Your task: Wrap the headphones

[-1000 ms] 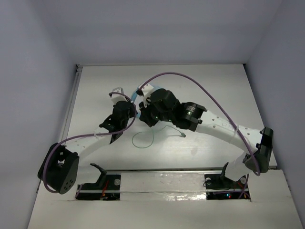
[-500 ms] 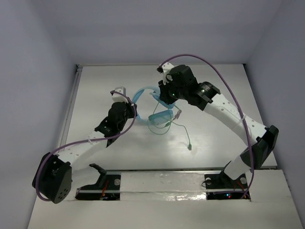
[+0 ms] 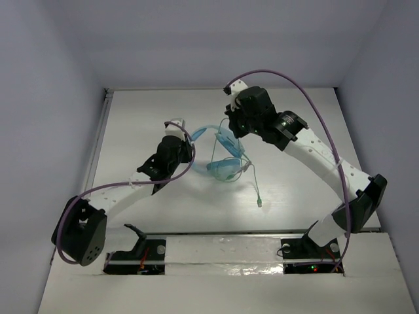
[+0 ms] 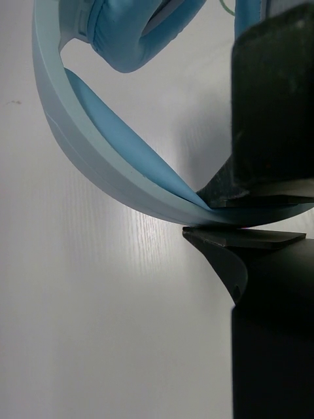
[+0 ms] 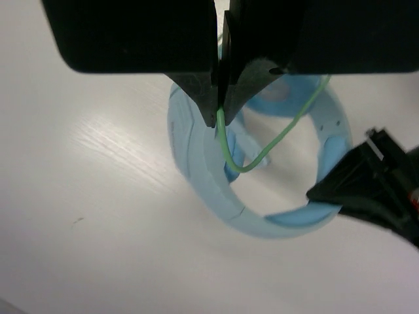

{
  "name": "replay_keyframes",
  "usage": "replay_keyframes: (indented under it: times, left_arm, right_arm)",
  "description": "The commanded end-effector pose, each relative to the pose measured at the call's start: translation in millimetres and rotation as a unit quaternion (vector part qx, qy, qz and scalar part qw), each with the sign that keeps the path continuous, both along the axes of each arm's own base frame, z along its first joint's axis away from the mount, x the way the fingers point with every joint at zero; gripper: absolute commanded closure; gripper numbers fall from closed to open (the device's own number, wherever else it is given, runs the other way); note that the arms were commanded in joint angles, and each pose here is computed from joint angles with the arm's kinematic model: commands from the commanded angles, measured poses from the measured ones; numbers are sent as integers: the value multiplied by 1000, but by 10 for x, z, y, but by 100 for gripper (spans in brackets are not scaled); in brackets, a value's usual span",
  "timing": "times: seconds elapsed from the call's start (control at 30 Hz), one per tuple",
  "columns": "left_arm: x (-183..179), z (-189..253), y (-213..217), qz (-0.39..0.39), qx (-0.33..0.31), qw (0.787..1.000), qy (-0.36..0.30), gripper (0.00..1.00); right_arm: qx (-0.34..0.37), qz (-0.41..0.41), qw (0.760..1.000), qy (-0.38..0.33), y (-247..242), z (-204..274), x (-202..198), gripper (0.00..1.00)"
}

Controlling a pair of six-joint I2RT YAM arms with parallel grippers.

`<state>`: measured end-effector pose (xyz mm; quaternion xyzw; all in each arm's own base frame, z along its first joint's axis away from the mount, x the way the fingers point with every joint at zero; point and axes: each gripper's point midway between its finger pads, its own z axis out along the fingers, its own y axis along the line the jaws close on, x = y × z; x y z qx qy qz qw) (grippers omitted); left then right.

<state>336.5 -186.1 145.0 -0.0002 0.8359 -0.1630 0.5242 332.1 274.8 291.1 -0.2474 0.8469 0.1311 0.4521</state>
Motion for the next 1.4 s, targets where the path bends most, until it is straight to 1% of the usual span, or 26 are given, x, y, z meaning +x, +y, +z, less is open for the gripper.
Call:
replay_keyframes:
  times: [0.0, 0.07, 0.1, 0.2, 0.23, 0.27, 0.3, 0.37, 0.43, 0.47, 0.5, 0.53, 0.57, 0.6, 0.67, 0.73, 0.77, 0.8, 0.9, 1.0, 1.03, 1.07, 1.23, 1.27, 1.33, 1.37]
  left_arm:
    - [44, 529, -360, -64, -69, 994, -55, 100]
    - [-1, 599, -377, -70, -72, 993, -61, 100]
    - [-15, 622, -374, -72, -71, 993, -60, 100]
    - [-78, 700, -434, -92, -87, 990, -62, 100]
    - [-96, 720, -456, -99, -92, 989, -62, 100]
    - [-105, 756, -470, -103, -96, 988, -65, 100]
    - [-102, 788, -476, -104, -98, 987, -68, 100]
    - [-140, 841, -556, -128, -105, 984, -68, 100]
    - [-209, 913, -670, -165, -117, 977, -69, 100]
    - [-225, 908, -717, -178, -120, 974, -66, 100]
    - [-223, 870, -719, -176, -119, 976, -56, 100]
    - [-182, 857, -686, -159, -119, 979, -52, 100]
    - [-163, 840, -661, -146, -122, 981, -49, 100]
    - [-116, 825, -604, -123, -121, 984, -50, 100]
    - [-83, 808, -602, -112, -125, 985, -43, 100]
    - [-52, 819, -630, -112, -127, 985, -38, 100]
    - [-30, 772, -657, -114, -124, 985, -32, 100]
    - [-30, 768, -706, -126, -125, 984, -31, 100]
    - [-6, 769, -819, -148, -130, 980, -28, 100]
    - [-54, 890, -904, -176, -152, 972, -47, 100]
    - [-80, 905, -915, -183, -154, 970, -49, 100]
    - [-119, 979, -920, -191, -159, 967, -58, 100]
    - [-297, 1030, -879, -215, -161, 961, -68, 100]
    - [-330, 1095, -853, -216, -163, 960, -77, 100]
    - [-390, 1082, -832, -217, -158, 960, -82, 100]
    - [-418, 1153, -795, -213, -162, 959, -94, 100]
  right_arm:
    - [-10, -78, 994, -78, -156, 332, 388, 100]
    - [-39, -131, 986, -98, -398, 351, 576, 100]
    - [-48, -139, 984, -97, -449, 312, 624, 100]
    - [-44, -175, 977, -117, -633, 364, 730, 100]
    - [-41, -179, 975, -122, -658, 354, 719, 100]
    - [-38, -174, 977, -120, -664, 343, 724, 96]
    - [-34, -164, 979, -115, -631, 322, 704, 94]
    - [-22, -152, 982, -113, -567, 325, 700, 91]
    - [-29, -156, 981, -113, -590, 301, 709, 91]
    - [-28, -153, 981, -112, -559, 338, 729, 93]
    - [-20, -138, 985, -104, -500, 357, 703, 95]
    - [-15, -115, 989, -92, -433, 335, 650, 95]
    - [9, -79, 993, -89, -342, 440, 541, 98]
    - [21, -78, 993, -86, -342, 471, 492, 99]
    - [44, -62, 993, -85, -309, 520, 348, 100]
    - [68, -37, 993, -92, -290, 584, 105, 100]
    - [72, -12, 993, -94, -186, 602, -47, 100]
    - [73, 1, 992, -104, -182, 661, -156, 100]
    - [52, 27, 994, -93, -68, 631, -316, 100]
    - [22, -8, 995, -94, -105, 521, -152, 100]
    - [3, -17, 996, -84, -101, 396, -90, 100]
    - [-11, -43, 995, -89, -166, 357, -20, 100]
    - [-4, -70, 991, -112, -184, 392, 131, 100]
    - [-14, -77, 991, -110, -204, 374, 151, 100]
    - [-33, -85, 991, -101, -211, 337, 197, 100]
    - [-33, -88, 990, -104, -222, 351, 203, 100]
